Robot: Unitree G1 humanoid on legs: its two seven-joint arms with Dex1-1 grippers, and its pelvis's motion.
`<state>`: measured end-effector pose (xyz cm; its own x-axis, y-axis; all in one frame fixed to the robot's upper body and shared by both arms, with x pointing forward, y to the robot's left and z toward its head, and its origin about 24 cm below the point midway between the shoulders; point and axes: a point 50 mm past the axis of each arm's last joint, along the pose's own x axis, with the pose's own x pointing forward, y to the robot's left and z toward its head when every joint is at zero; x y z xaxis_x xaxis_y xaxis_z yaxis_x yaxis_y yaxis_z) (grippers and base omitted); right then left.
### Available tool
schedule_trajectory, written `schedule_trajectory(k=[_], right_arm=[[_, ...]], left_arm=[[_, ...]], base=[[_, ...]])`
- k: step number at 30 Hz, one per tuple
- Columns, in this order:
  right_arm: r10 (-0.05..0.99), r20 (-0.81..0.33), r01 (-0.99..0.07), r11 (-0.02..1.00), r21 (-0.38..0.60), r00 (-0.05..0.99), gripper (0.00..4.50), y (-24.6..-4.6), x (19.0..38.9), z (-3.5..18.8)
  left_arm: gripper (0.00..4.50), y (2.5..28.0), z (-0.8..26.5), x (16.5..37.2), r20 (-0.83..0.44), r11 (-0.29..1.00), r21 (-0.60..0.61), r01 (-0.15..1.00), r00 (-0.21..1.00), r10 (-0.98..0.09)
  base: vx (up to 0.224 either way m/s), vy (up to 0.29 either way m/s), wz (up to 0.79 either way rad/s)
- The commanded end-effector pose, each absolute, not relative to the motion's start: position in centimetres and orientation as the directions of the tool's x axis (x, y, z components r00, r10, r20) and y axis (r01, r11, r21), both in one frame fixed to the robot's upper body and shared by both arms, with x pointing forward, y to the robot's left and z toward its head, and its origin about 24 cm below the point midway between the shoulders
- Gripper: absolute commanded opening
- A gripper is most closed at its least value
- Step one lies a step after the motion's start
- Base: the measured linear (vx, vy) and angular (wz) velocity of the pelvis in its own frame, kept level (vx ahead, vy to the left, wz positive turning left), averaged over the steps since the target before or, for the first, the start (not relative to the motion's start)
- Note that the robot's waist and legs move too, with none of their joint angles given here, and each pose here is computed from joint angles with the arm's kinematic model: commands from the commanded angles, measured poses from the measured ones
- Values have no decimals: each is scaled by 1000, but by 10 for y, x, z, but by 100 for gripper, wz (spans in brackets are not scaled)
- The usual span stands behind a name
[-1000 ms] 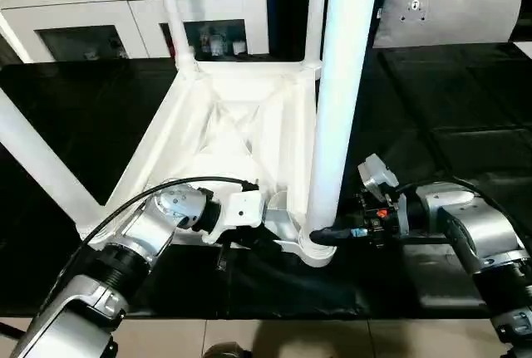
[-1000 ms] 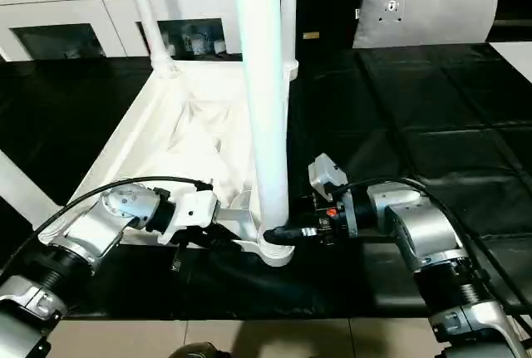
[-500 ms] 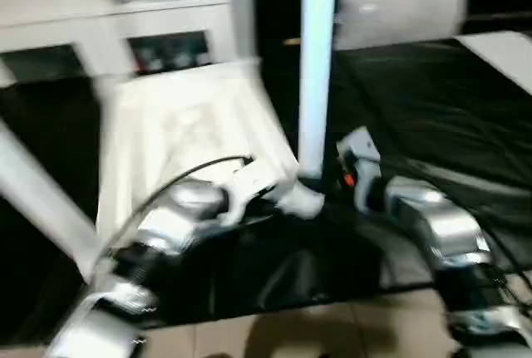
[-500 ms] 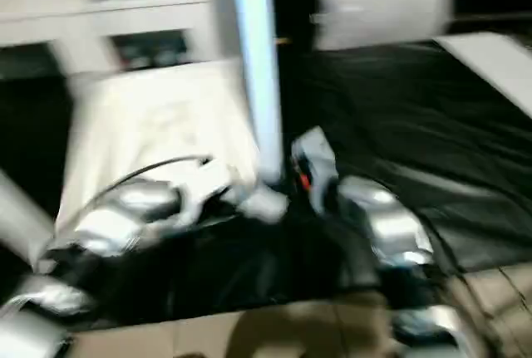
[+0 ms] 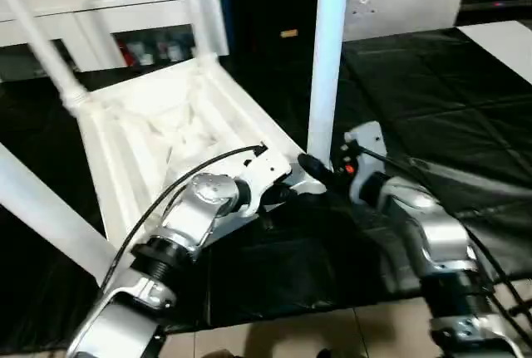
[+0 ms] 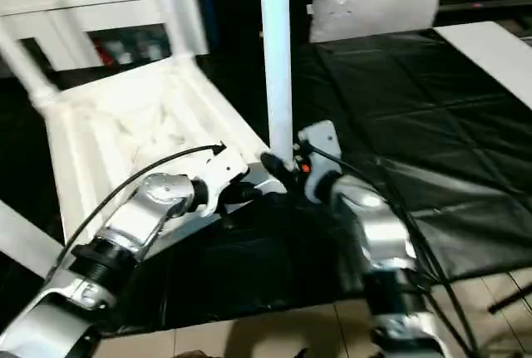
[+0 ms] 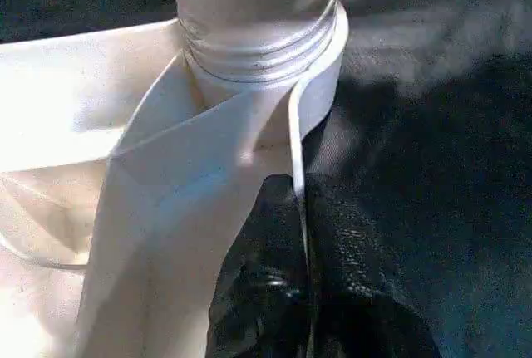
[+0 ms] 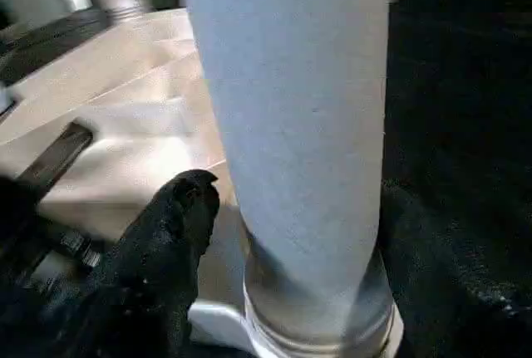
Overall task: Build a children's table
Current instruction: Rotate leg to tighten
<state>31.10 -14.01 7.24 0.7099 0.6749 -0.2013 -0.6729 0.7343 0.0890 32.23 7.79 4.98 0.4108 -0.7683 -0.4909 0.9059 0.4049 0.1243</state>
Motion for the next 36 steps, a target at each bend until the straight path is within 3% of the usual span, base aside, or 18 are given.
schedule_trajectory(k=[1, 8, 12, 15, 22, 36], right_arm=[[747, -176, -751, 658, 59, 641, 357, -138, 306, 80], [867, -296, -907, 421, 2, 401, 436, -172, 296, 89], [884, -304, -928, 372, -2, 355, 447, -176, 297, 92], [917, -316, -964, 264, 27, 243, 447, -175, 294, 93], [945, -316, -990, 115, 83, 84, 447, -169, 287, 90], [962, -271, -975, 24, 223, -38, 316, -154, 280, 81]], left_arm=[[0, 83, 56, 322, -488, 351, 177, 919, 392, -780], [0, 106, 52, 302, -559, 56, 160, 985, 138, -817], [0, 109, 52, 296, -577, -34, 158, 987, 64, -814], [0, 112, 52, 288, -594, -148, 149, 978, -31, -804], [0, 114, 51, 280, -615, -244, 132, 961, -114, -781], [0, 114, 49, 281, -618, -235, 137, 962, -102, -779]], base=[[0, 0, 0], [0, 0, 0], [0, 0, 0], [0, 0, 0], [0, 0, 0], [0, 0, 0]])
